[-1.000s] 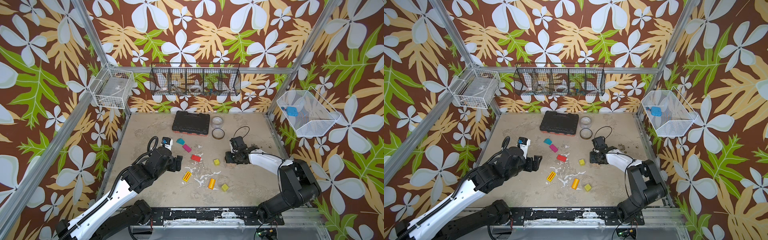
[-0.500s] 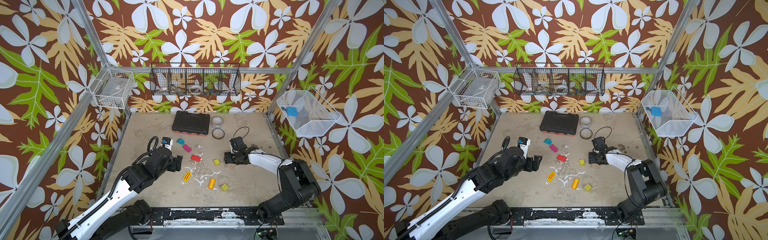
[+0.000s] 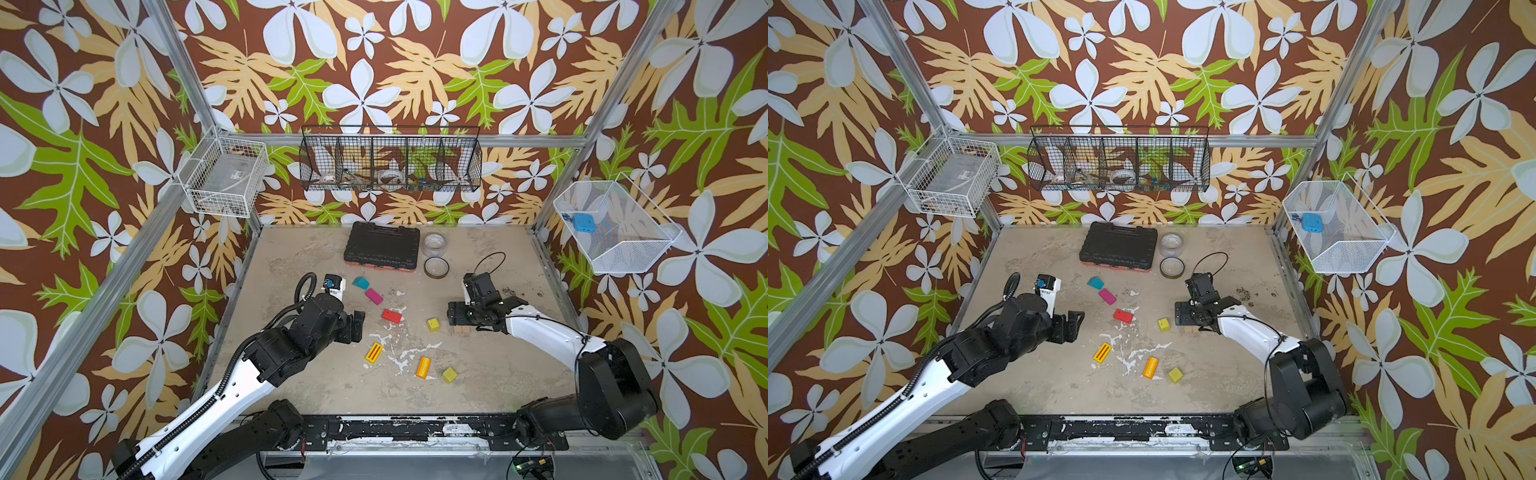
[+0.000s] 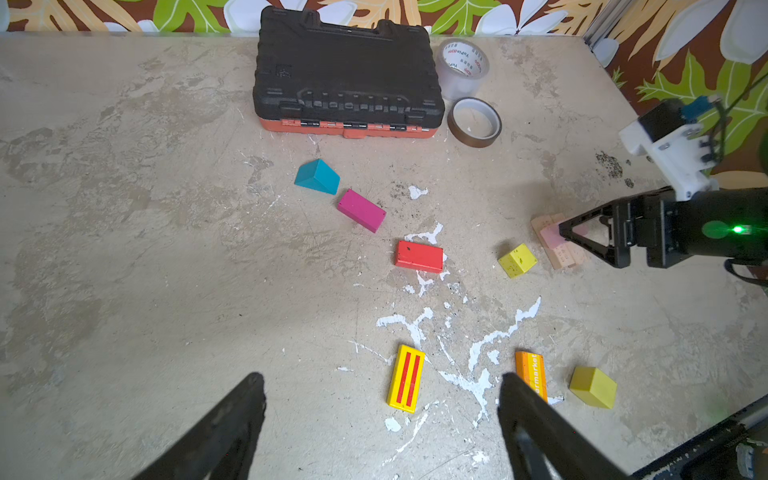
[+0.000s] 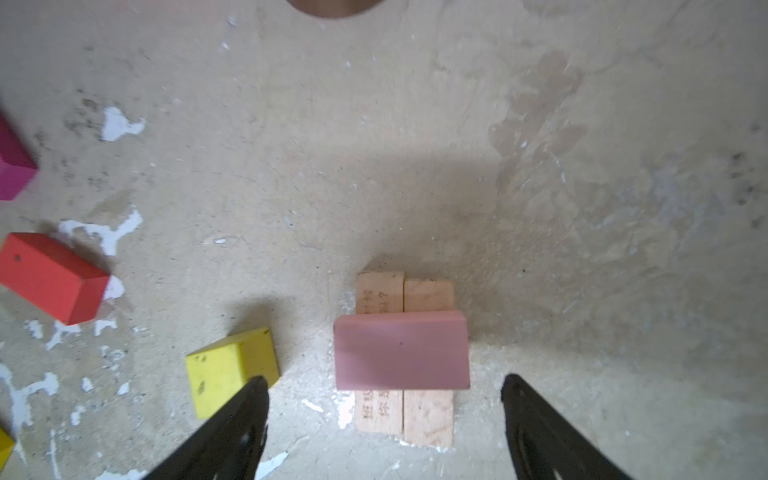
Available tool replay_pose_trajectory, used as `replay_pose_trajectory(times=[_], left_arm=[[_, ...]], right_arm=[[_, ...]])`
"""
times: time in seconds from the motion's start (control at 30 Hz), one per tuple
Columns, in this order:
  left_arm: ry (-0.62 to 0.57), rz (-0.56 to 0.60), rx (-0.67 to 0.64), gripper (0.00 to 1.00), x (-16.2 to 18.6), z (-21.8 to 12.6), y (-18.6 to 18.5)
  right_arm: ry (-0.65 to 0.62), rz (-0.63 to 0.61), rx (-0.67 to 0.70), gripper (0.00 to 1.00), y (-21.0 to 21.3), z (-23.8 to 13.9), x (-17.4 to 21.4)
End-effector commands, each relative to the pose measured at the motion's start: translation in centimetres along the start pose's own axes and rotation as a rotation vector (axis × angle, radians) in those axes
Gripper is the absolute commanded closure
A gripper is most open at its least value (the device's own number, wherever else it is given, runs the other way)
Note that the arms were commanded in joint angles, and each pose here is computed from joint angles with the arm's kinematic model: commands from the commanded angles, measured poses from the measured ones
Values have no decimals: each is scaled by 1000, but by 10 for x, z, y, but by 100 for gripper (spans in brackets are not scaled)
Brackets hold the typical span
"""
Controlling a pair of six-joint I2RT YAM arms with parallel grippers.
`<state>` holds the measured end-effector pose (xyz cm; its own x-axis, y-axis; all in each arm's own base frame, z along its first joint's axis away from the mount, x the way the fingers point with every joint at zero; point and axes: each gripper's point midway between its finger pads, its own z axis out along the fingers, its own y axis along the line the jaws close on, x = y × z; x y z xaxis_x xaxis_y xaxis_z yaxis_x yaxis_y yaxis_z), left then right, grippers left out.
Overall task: Build the wood block tower
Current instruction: 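Open the right gripper and move it toward the orange Supermarket block, then lower the right gripper onto the orange Supermarket block and grasp it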
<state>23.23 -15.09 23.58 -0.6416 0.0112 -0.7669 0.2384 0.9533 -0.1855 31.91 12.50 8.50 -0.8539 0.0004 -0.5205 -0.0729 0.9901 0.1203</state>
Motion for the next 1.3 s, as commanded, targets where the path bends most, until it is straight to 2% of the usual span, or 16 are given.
replay_pose_trajectory(times=[0.0, 0.17, 0.27, 0.33, 0.5, 0.8, 1.27], left_arm=[[-11, -3, 10, 11, -3, 2, -3], [-14, -4, 12, 11, -4, 1, -3], [-17, -4, 10, 11, -4, 0, -2], [-17, -5, 10, 11, -4, 0, -2], [-17, -5, 8, 11, -4, 0, -2], [-11, -5, 3, 11, -3, 2, -2], [-12, -5, 1, 11, -3, 2, -1]], right_arm=[[-51, -30, -16, 12, 13, -23, -6], [-105, -129, -202, 12, 58, -57, 2], [-81, -175, -342, 12, 85, -64, 22], [-51, -208, -385, 12, 96, -64, 36], [7, -291, -422, 11, 116, -56, 68], [143, -333, -425, 11, 121, -28, 108], [235, -459, -346, 11, 133, 2, 141]])
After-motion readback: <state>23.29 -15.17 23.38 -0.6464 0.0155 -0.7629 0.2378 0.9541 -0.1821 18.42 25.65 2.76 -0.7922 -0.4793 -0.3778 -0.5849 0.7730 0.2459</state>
